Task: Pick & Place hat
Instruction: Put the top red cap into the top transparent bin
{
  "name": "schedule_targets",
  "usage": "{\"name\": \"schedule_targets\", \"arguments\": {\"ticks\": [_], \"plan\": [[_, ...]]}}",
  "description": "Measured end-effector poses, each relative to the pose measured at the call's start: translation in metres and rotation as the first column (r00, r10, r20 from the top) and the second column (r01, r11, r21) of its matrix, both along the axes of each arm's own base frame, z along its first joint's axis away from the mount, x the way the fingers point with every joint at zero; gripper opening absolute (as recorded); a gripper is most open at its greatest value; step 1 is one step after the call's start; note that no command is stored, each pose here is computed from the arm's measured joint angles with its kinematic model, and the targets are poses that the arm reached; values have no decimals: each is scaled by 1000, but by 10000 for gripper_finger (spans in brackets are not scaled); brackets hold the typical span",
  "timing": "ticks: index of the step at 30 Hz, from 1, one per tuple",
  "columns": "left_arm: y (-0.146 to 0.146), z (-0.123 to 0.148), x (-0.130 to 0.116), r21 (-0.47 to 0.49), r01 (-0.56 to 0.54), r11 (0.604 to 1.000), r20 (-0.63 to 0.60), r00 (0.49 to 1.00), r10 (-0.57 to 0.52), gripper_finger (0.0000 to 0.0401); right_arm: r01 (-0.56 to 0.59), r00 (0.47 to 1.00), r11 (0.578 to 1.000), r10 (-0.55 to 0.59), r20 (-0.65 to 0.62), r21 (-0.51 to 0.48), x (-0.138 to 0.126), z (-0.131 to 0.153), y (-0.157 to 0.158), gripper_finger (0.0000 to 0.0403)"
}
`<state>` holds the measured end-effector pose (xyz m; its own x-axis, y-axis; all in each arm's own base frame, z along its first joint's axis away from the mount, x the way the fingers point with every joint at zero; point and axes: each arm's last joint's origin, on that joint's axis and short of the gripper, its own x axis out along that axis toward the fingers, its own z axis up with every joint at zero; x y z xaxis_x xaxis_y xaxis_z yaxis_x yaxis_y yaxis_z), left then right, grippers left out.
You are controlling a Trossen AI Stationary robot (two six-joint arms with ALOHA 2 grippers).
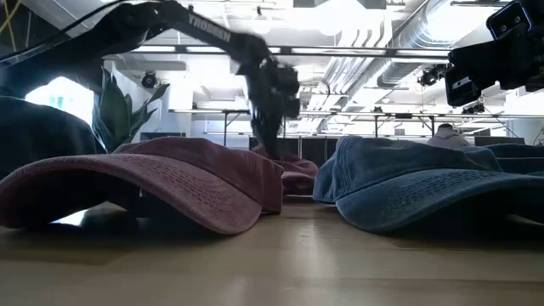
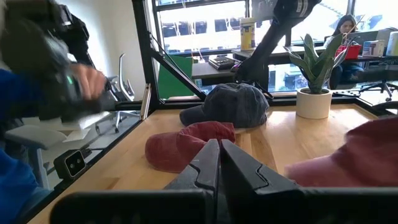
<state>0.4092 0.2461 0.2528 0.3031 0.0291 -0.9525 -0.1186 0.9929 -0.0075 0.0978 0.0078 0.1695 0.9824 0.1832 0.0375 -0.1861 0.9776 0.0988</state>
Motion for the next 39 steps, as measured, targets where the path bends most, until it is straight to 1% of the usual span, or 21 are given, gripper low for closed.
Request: {"name": "schedule_targets", "arguments": {"ticks": [2,4,5,6,7,9,10,11,13,15,18,21,23,24,26,28,31,33,35,37,39], "plan": [[-10,25,-1,116,-8,993,-6,1000,8,12,0,1000,1000,0,0,0,0,0,0,12],[-28,50,-9,245,45,969,-5,999,-45,6,0,1000,1000,0,0,0,0,0,0,12],[-39,62,-10,313,85,946,-16,996,-84,7,0,1000,1000,0,0,0,0,0,0,12],[-51,73,-9,385,105,917,-22,994,-105,8,0,1000,1000,0,0,0,0,0,0,12],[-62,83,-11,434,114,894,-30,993,-112,8,0,1000,1000,0,0,0,0,0,0,12],[-89,91,-11,488,156,859,-86,988,-130,4,0,1000,1000,0,-1,0,0,0,0,12],[-100,93,-5,522,166,836,-83,986,-144,4,1,1000,1000,-1,0,0,0,0,0,12],[-112,94,0,536,180,825,-75,983,-166,3,2,1000,1000,-2,0,0,0,0,0,12],[-134,86,5,509,227,830,-100,974,-205,3,2,1000,1000,-2,-3,0,0,0,0,12],[-154,70,12,456,259,852,-98,965,-242,2,2,1000,1000,-2,-6,0,0,0,0,12],[-186,30,22,341,335,878,-92,942,-324,2,3,1000,1000,-3,-9,-1,1,-1,0,12],[-220,-12,25,264,410,873,-99,912,-399,2,3,1000,1000,-3,-9,-1,1,-1,0,12],[-237,-33,23,239,418,877,-99,908,-406,2,3,1000,1000,-3,-8,0,1,-1,0,12],[-242,-42,21,220,407,886,-99,913,-395,1,3,1000,1000,-3,-9,-1,1,-1,0,12],[-242,-57,18,193,358,914,-91,934,-347,1,4,1000,1000,-4,-8,-1,1,-1,0,12],[-235,-67,16,161,317,935,-67,948,-310,2,4,1000,1000,-4,-8,-1,1,-1,0,12],[-219,-74,13,126,266,956,-65,963,-260,14,3,1000,1000,-3,-8,0,1,-1,0,12],[-208,-74,12,93,236,967,-55,971,-232,33,4,1000,1000,-4,-9,-1,1,-1,0,12],[-197,-74,11,37,226,974,-36,974,-224,58,4,1000,1000,-4,-9,0,1,-1,0,12],[-190,-72,10,-38,233,972,-13,972,-234,88,4,1000,1000,-4,-9,0,1,-1,0,12],[-185,-61,6,-118,243,963,21,970,-242,118,4,1000,1000,-4,-9,0,1,-1,0,12]]}}
